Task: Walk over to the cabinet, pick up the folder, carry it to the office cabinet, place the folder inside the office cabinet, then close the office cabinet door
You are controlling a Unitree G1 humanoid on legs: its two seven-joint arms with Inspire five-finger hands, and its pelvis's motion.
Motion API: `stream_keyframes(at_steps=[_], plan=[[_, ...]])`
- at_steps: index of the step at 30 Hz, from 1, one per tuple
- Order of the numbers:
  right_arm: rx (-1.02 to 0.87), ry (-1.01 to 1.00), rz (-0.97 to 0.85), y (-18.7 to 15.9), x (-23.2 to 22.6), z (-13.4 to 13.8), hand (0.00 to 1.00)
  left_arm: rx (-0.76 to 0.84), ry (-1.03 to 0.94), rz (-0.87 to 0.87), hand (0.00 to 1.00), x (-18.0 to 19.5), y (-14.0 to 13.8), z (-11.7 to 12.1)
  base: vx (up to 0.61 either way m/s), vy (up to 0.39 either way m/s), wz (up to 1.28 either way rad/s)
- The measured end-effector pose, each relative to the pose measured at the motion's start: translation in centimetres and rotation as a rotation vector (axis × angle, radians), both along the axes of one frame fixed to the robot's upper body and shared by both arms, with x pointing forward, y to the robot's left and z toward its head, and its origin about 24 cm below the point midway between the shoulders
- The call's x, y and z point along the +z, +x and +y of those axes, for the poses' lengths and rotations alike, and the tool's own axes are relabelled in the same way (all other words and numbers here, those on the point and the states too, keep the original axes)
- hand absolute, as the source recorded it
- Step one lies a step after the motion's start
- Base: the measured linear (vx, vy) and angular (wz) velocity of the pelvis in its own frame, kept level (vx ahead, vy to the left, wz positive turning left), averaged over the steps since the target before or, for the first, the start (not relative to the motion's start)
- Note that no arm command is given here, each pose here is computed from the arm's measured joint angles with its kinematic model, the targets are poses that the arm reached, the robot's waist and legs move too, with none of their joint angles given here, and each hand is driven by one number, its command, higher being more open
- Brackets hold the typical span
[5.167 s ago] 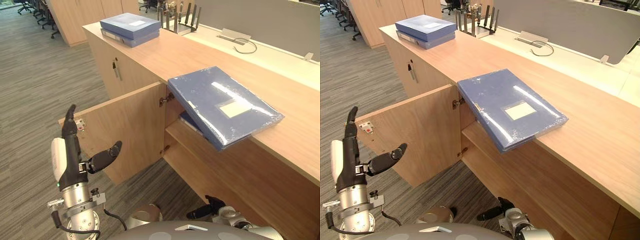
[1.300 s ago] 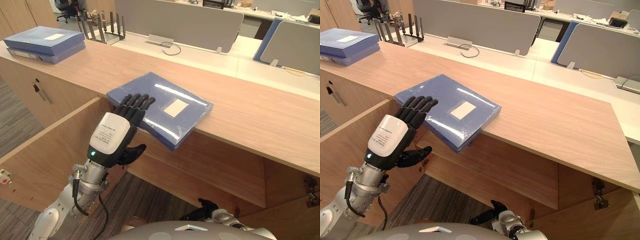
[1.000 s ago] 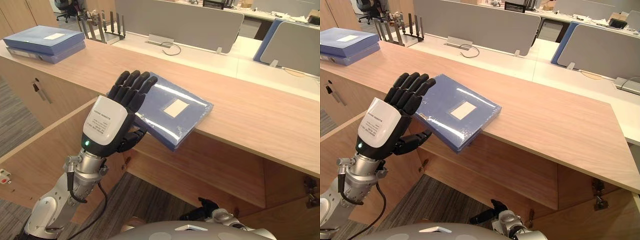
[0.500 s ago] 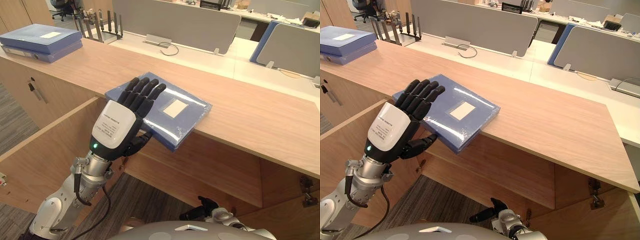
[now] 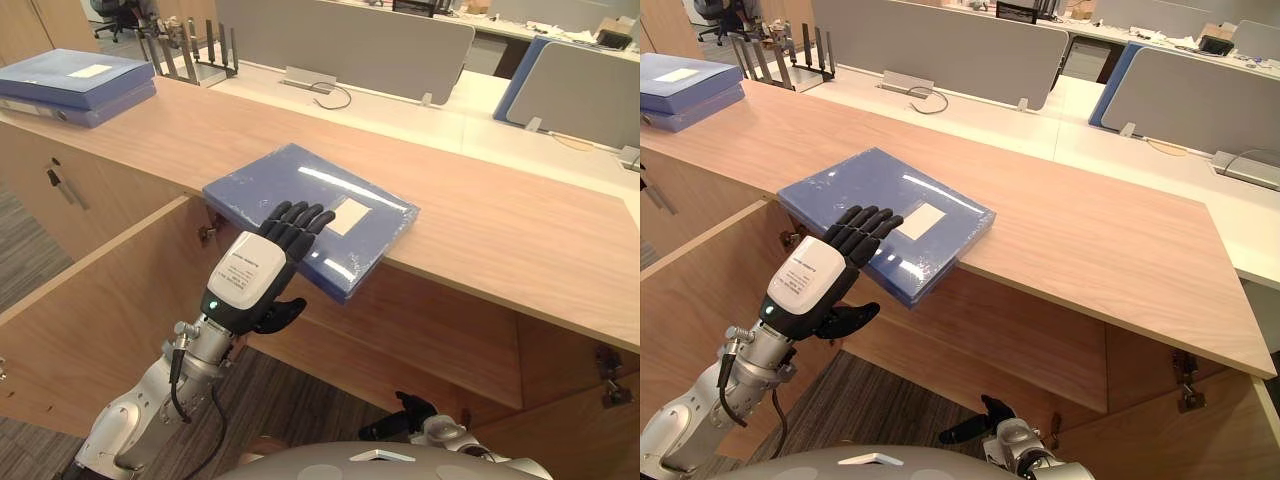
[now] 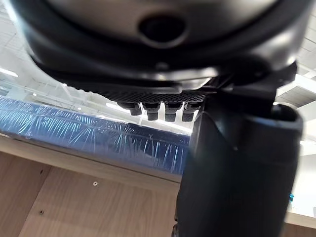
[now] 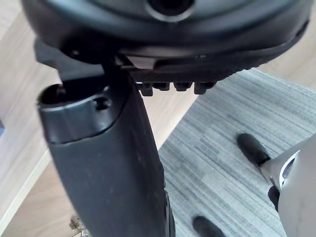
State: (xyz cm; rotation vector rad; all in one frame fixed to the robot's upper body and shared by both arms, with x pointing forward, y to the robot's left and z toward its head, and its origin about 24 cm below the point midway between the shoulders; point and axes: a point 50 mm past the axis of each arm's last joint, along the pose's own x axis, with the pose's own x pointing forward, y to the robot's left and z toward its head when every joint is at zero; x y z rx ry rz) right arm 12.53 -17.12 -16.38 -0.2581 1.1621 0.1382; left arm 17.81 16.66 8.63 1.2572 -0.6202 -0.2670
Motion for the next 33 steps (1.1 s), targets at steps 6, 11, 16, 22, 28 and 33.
stream_keyframes(at_steps=[6, 11, 16, 22, 28, 33], plan=[[-0.001, -0.001, -0.001, 0.02, 0.01, -0.01, 1.0, 0.029, 0.004, 0.009, 1.0, -0.28, 0.16, 0.24, 0.0, 0.008, -0.02], [-0.001, 0.0, -0.007, 0.14, 0.05, 0.0, 1.0, 0.034, 0.006, 0.003, 1.0, -0.26, 0.18, 0.29, 0.0, 0.0, 0.0], [-0.002, 0.0, -0.028, 0.54, 0.21, 0.05, 1.0, 0.061, 0.029, -0.014, 1.0, -0.25, 0.32, 0.57, 0.0, 0.0, 0.0], [-0.006, -0.009, -0.035, 0.61, 0.25, 0.01, 1.0, 0.095, 0.026, -0.03, 1.0, -0.06, 0.54, 0.9, 0.0, 0.0, 0.0], [-0.009, -0.012, -0.031, 0.42, 0.19, -0.03, 1.0, 0.102, 0.007, -0.036, 1.0, -0.05, 0.58, 0.73, 0.0, 0.0, 0.0], [-0.01, -0.013, -0.03, 0.34, 0.17, -0.04, 1.0, 0.103, 0.003, -0.037, 1.0, -0.05, 0.59, 0.67, 0.0, 0.0, 0.0]])
